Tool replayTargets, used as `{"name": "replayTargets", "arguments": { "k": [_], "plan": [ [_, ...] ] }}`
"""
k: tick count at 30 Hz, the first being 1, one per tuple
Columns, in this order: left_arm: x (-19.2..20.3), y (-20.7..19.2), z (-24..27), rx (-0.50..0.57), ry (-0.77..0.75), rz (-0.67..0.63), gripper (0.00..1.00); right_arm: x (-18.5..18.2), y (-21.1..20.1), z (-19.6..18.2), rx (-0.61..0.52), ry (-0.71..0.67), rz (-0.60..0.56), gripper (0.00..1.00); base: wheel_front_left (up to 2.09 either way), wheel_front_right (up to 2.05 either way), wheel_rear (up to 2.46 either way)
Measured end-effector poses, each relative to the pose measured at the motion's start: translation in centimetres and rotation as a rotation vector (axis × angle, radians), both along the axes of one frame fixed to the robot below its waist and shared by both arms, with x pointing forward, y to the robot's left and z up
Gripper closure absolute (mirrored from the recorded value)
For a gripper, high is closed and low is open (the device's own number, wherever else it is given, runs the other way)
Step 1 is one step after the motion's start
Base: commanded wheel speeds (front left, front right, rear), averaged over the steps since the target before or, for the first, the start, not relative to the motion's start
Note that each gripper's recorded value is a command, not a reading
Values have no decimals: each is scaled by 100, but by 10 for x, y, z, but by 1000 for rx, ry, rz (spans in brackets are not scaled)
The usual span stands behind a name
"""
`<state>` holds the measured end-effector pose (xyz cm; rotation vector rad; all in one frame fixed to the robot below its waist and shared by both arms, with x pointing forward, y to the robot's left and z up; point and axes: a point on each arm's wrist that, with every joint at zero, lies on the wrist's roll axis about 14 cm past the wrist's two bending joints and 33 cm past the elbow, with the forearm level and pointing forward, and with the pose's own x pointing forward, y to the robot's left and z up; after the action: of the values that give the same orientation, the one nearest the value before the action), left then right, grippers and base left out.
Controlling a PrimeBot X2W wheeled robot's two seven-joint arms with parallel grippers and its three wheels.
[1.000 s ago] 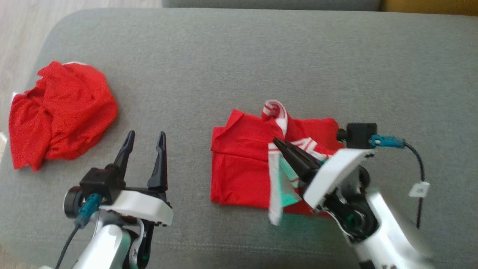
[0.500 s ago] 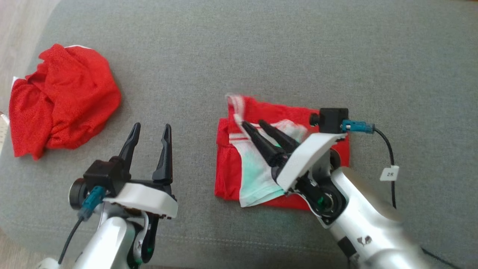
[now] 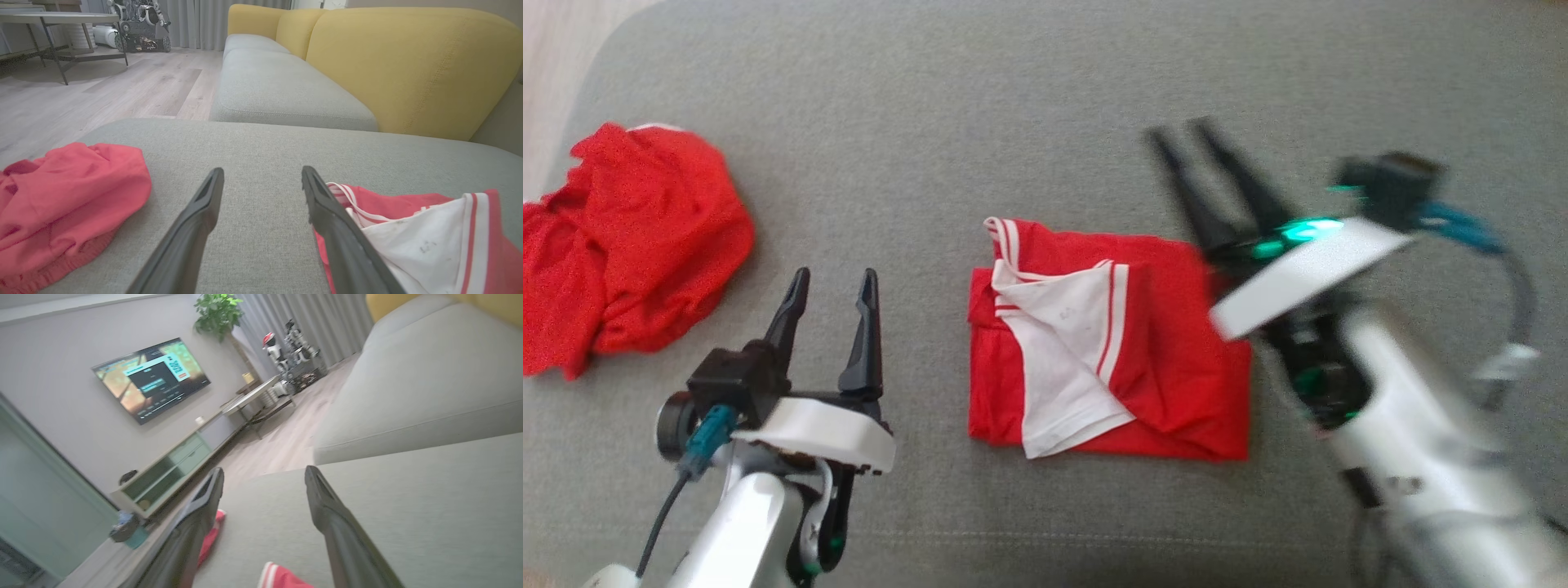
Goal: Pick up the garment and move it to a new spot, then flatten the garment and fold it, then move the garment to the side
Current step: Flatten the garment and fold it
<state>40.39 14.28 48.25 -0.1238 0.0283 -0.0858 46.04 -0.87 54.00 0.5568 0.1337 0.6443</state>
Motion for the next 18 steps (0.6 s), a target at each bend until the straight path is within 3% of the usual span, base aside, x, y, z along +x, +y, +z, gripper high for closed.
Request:
{"name": "replayTargets", "arguments": {
  "k": [5, 11, 18],
  "plan": [
    [0, -2, 3, 15, -13, -16, 0, 4, -70, -14, -74, 1, -181, 0, 0, 0, 0],
    [0, -1, 10, 22, -31, -14, 0, -19, -147, -38, -210, 29, -373, 0, 0, 0, 0],
    [-1, -3, 15, 33, -41, -26, 0, -43, -191, -29, -409, -52, -488, 0, 0, 0, 0]
  ]
}}
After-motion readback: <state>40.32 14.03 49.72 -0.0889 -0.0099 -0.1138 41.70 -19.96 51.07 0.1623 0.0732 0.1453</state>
